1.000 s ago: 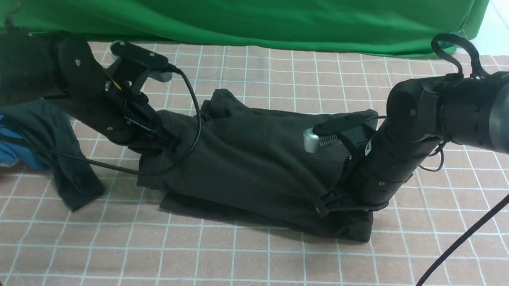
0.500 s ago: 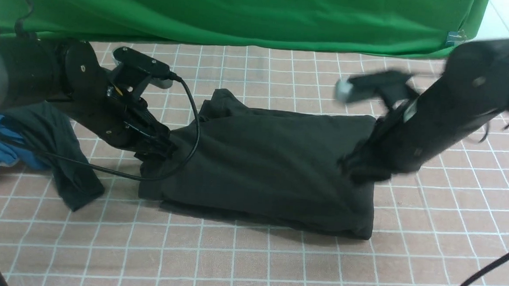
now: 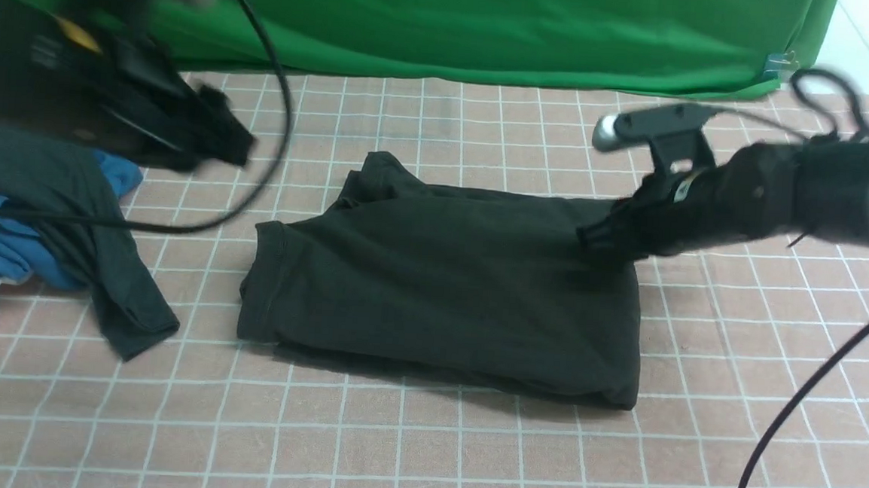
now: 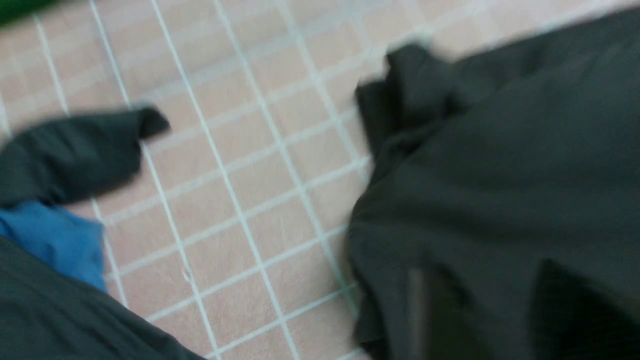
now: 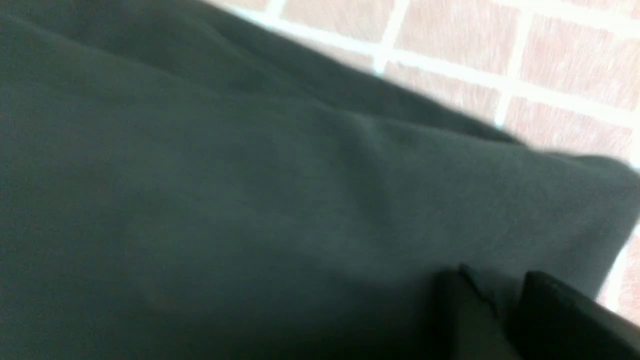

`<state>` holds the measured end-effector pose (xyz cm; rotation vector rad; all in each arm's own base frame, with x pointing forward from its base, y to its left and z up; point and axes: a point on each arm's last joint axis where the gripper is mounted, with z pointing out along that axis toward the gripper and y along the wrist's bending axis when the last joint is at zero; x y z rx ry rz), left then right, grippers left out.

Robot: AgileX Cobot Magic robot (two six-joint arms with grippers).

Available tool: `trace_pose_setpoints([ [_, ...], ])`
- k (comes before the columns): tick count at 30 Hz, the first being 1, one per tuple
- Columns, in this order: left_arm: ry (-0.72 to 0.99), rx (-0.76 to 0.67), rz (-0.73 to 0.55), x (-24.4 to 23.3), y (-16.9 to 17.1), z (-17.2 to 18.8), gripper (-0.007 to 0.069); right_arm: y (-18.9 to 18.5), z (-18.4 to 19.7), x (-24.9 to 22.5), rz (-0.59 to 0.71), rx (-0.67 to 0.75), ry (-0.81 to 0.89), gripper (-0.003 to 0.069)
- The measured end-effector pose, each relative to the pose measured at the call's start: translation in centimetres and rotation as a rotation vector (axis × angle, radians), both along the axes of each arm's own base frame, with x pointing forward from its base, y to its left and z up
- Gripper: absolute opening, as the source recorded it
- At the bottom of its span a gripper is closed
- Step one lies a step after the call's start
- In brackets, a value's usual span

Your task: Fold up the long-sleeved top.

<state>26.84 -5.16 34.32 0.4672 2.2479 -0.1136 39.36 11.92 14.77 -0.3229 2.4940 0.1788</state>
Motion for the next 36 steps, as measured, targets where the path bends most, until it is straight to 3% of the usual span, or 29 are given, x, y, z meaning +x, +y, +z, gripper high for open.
trace_pose_setpoints([
  [2,-0.112,-0.011,-0.028,-3.3,0.3,2.6,0.0049,-0.5,-0.8,0.1,-0.011,-0.007,0.018,0.0189],
  [9,-0.34,-0.032,-0.037,-11.7,1.5,4.4,0.0018,-1.3,2.2,-0.8,-0.001,-0.011,0.032,0.0186],
  [15,-0.485,-0.083,-0.028,-19.2,2.6,0.3,0.0018,-2.1,12.2,-6.7,0.053,0.008,0.031,0.0106],
  [22,-0.619,-0.1,-0.004,-22.5,3.3,-4.1,0.0018,-3.1,18.7,-17.3,0.09,0.091,-0.097,0.0028],
  [27,-0.676,-0.107,0.007,-23.2,3.5,-5.4,0.0018,-5.1,20.0,-24.4,0.055,0.201,-0.2,0.0028],
  [36,-0.676,-0.095,0.006,-23.2,3.5,-5.5,0.0018,-7.4,19.2,-30.4,0.041,0.279,-0.361,0.0032],
])
